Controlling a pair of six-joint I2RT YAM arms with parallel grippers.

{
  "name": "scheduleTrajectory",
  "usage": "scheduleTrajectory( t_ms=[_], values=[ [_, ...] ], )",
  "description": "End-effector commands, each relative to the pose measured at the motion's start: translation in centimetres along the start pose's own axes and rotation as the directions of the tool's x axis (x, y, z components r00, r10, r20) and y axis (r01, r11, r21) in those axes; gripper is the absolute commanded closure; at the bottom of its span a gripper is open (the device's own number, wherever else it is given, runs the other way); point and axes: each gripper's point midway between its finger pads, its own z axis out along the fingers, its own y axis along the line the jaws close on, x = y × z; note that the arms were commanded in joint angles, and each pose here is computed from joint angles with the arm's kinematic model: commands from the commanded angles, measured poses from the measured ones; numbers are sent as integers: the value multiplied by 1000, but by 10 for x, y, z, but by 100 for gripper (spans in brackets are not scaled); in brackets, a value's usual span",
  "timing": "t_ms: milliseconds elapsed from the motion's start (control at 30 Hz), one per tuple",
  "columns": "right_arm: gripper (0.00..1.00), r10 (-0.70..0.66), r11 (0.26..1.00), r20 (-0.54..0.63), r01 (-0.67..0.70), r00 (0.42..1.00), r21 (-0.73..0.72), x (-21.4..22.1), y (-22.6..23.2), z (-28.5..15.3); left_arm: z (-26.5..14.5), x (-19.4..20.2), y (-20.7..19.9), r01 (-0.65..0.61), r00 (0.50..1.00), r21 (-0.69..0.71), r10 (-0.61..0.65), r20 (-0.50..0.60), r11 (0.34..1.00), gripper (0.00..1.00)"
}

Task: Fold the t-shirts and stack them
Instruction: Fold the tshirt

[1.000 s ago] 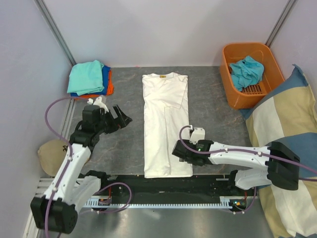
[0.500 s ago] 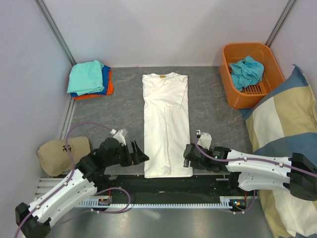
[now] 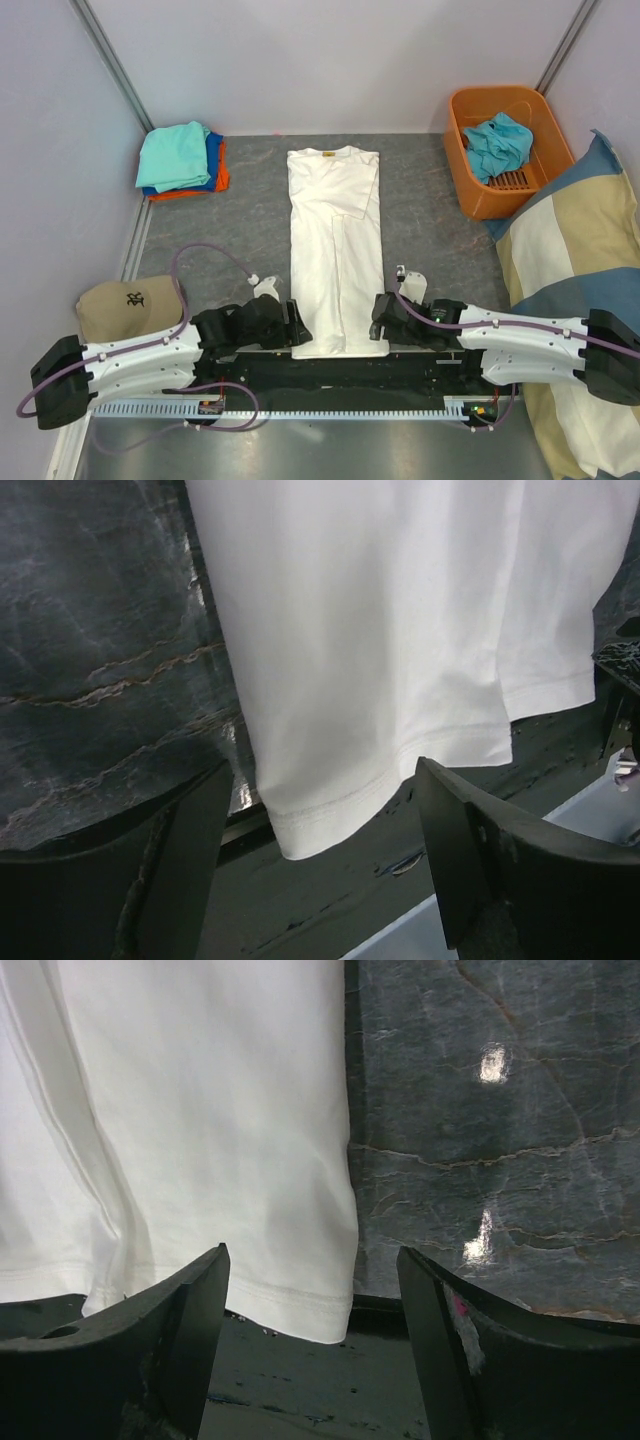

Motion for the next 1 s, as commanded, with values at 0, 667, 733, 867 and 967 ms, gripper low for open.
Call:
scheduleTrajectory(
  t_ms=[0, 667, 733, 867, 967],
  values=[
    [24, 25, 999, -6, -25, 1000, -26, 3, 4, 1, 0, 10, 19, 78, 997, -62, -78, 4, 995, 23],
    [33, 47, 998, -68, -50, 997, -32, 34, 3, 8, -3, 29, 30, 72, 997, -94, -75, -32, 993, 39],
    [35, 49, 998, -71, -51, 996, -28, 37, 2, 9, -2, 29, 30, 74, 997, -93, -77, -29, 993, 39],
    [35, 53, 998, -65, -55, 996, -32, 36, 2, 8, 1, 26, 26, 69, 997, -87, -71, -18, 994, 40],
    [36, 62, 997, -52, -64, 997, -38, 33, 2, 7, 2, 22, 23, 66, 998, -79, -66, -1, 995, 41]
  ],
)
